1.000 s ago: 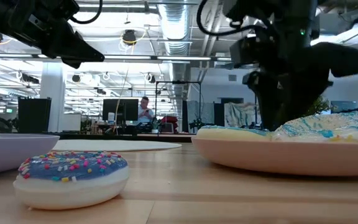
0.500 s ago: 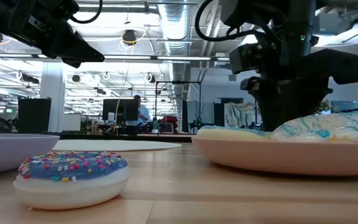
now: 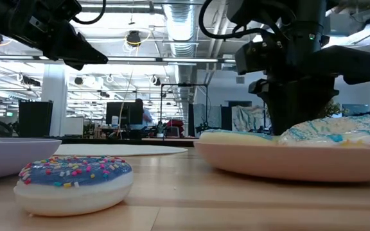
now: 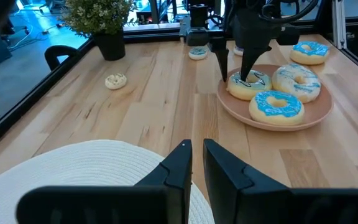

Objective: Pick & Place donuts
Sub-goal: Adjust the big green donut on the pink plate

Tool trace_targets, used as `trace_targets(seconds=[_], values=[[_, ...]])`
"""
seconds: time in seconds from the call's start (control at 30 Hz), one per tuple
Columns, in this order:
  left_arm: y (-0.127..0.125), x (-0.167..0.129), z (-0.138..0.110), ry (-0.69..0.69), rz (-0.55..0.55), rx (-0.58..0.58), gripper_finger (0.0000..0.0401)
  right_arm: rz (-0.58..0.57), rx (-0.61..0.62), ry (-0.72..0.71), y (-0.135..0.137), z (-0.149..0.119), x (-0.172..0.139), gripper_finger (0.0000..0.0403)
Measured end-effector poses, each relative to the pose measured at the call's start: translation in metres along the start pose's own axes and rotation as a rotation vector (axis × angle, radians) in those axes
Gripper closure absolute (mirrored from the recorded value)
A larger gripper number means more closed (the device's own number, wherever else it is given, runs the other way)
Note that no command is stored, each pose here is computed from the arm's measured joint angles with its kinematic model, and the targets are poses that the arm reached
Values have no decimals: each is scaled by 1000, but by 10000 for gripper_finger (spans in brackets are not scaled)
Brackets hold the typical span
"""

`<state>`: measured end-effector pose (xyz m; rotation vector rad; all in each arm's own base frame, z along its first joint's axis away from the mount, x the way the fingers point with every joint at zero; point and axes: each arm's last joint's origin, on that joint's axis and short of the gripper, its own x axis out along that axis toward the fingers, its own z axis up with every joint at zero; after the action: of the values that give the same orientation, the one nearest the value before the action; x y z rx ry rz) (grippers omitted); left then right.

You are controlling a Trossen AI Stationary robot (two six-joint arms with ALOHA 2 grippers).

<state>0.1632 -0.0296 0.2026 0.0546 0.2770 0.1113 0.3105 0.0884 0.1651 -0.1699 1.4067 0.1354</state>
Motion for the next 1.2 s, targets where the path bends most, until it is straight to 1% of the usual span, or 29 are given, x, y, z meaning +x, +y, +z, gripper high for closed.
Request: trace_targets(seconds=[0.2,0.5,0.6,0.7,0.83,0.93,1.1,1.2], values=[[0,0,0,0,0,-2,370,4,-9,-36,4,3,0,254],[0,0,0,0,0,-5,370,3,-21,-36,5,3,0,211],[0,0,0,0,0,-5,370,1,-56,-40,6,6,-5,197],[0,0,0,0,0,-6,370,-34,-142,-63,9,9,-7,191],[0,0,0,0,0,-6,370,-45,-227,-96,14,13,-9,195],[0,0,0,0,0,-6,370,-19,-232,-96,16,12,-9,202],[0,0,0,0,0,-7,370,-13,-242,-95,16,12,-9,218],[0,0,0,0,0,-7,370,16,-251,-100,16,12,-7,226]])
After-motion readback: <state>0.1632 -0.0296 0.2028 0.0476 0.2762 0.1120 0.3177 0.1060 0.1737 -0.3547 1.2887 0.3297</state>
